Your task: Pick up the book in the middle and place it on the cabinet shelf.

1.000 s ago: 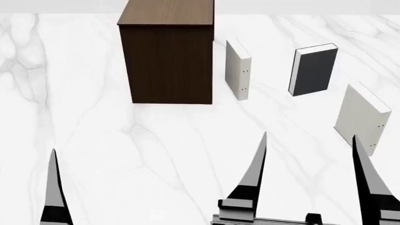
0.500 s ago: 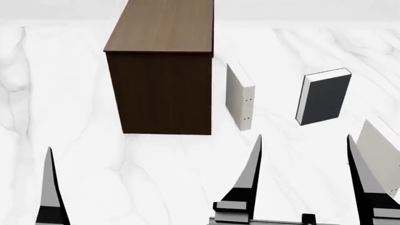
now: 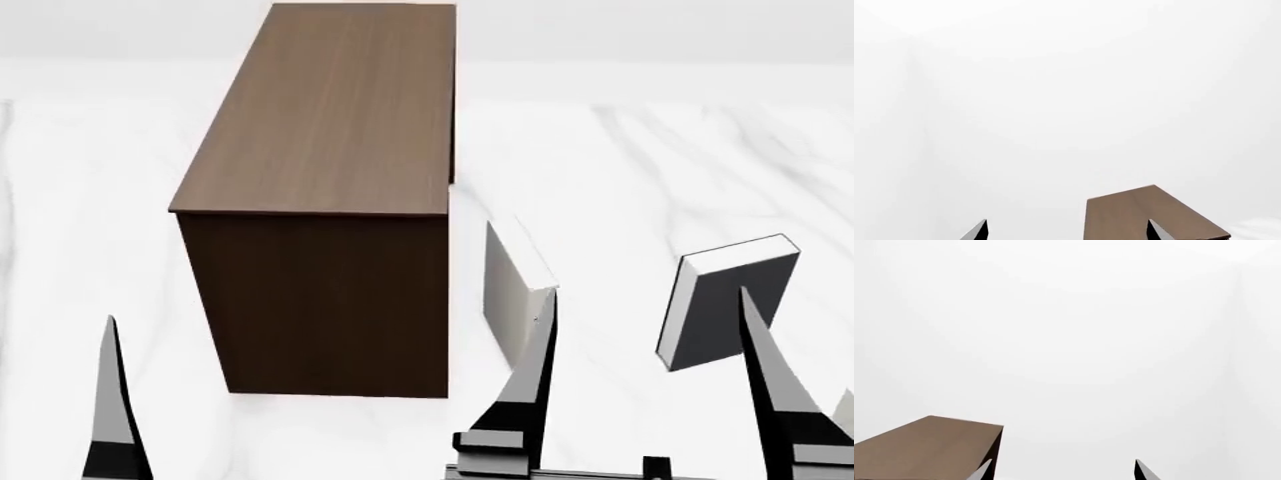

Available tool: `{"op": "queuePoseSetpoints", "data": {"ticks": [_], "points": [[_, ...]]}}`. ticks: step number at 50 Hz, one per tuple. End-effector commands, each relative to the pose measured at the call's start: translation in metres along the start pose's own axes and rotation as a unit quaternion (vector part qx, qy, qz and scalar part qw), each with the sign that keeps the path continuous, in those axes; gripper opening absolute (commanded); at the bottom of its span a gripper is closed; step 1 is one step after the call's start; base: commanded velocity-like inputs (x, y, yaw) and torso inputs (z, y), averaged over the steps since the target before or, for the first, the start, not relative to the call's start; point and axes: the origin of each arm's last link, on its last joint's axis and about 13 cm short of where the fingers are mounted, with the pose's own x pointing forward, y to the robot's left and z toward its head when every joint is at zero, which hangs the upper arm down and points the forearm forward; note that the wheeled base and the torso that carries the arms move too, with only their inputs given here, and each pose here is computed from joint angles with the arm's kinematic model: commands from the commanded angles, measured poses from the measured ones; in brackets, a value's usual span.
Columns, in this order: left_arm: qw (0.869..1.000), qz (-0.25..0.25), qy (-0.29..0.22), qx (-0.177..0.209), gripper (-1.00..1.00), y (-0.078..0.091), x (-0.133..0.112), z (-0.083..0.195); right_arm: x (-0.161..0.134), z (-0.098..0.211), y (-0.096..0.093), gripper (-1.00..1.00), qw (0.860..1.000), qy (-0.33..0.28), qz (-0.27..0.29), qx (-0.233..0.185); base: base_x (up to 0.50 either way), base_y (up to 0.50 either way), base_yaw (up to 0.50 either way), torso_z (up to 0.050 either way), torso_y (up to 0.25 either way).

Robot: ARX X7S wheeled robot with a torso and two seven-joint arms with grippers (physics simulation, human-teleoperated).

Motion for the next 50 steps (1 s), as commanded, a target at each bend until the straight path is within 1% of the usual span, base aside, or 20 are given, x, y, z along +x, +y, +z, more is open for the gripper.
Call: {"op": "queuePoseSetpoints", "data": {"ticks": [1,30,32,33,34,35,36,37,38,39,40,41,45,46,47,50], "points": [[1.0,-0.017,-0.008,-0.018,1.0,0.0008,-0.0002,0.0019,-0.0005,0.0005,-0.0024,1.0,1.0,0.001,-0.007,-0.001,0.5,0.0,0.0,0.0,0.0],[1.0,-0.018,-0.006,-0.02,1.0,-0.0002,0.0001,-0.0002,0.0,-0.0032,-0.0016,1.0,1.0,0.003,-0.006,-0.002,0.5,0.0,0.0,0.0,0.001],[1.0,-0.018,-0.006,-0.02,1.0,-0.0003,0.0003,-0.0002,0.0001,-0.0049,-0.0012,1.0,1.0,0.014,-0.001,0.001,0.5,0.0,0.0,0.0,0.005],[1.0,-0.018,-0.006,-0.02,1.0,-0.0003,0.0004,-0.0003,-0.0004,-0.0071,0.0002,1.0,1.0,0.015,0.002,-0.006,0.0,0.0,0.0,0.0,0.0],[1.0,-0.018,-0.006,-0.019,1.0,-0.0003,0.0004,-0.0002,-0.0011,-0.0071,0.0002,1.0,1.0,0.014,0.005,-0.005,0.0,0.0,0.0,0.0,0.011],[1.0,-0.018,-0.006,-0.02,1.0,-0.0002,0.0004,0.0001,-0.002,-0.0067,-0.0001,1.0,1.0,0.0,-0.002,-0.004,0.0,0.0,0.0,0.0,0.0],[1.0,-0.018,-0.006,-0.02,1.0,-0.0001,0.0005,-0.0002,-0.0025,-0.0063,-0.0007,1.0,1.0,-0.007,-0.009,-0.002,0.0,0.0,0.0,0.0,0.0],[1.0,-0.018,-0.006,-0.02,1.0,-0.0001,0.0004,-0.0001,-0.0037,-0.0063,-0.001,1.0,1.0,-0.003,0.002,0.003,0.0,0.0,0.0,0.0,0.0],[1.0,-0.018,-0.006,-0.02,1.0,-0.0002,0.0005,-0.0004,-0.0049,-0.0054,-0.0019,1.0,1.0,-0.011,0.003,0.015,0.0,0.0,0.0,0.0,0.0],[1.0,-0.018,-0.006,-0.02,1.0,-0.0003,0.0004,-0.0005,-0.006,-0.0046,-0.0022,1.0,0.999,-0.019,0.019,0.028,0.0,0.0,0.0,0.0,0.0],[1.0,-0.019,-0.006,-0.02,1.0,-0.0004,0.0004,-0.0006,-0.0086,-0.0024,-0.0023,1.0,0.997,-0.034,0.048,0.052,0.0,0.0,0.0,0.0,0.0],[1.0,-0.019,-0.005,-0.02,1.0,-0.0005,0.0004,-0.0011,-0.0088,-0.0015,-0.0038,1.0,0.998,-0.028,0.031,0.047,0.0,0.0,0.0,0.0,0.0],[1.0,-0.019,-0.006,-0.02,1.0,-0.0006,0.0002,-0.0008,-0.0093,-0.0016,-0.004,1.0,0.997,-0.027,0.038,0.063,0.0,0.0,0.0,0.0,0.0],[1.0,-0.019,-0.006,-0.02,1.0,-0.0005,0.0001,-0.0007,-0.0091,-0.0021,-0.0038,1.0,0.997,-0.026,0.037,0.061,0.0,0.0,-0.18,0.0,0.0],[1.0,-0.019,-0.006,-0.02,1.0,-0.0005,0.0001,-0.0006,-0.0092,-0.0023,-0.0038,1.0,0.996,-0.026,0.036,0.072,-0.01,0.0,-0.5,0.0,0.0],[1.0,-0.019,-0.006,-0.02,1.0,-0.0005,-0.0001,0.0,-0.0093,-0.0024,-0.0041,1.0,0.997,-0.026,0.035,0.067,-0.02,0.0,-0.5,0.0,0.0]]}}
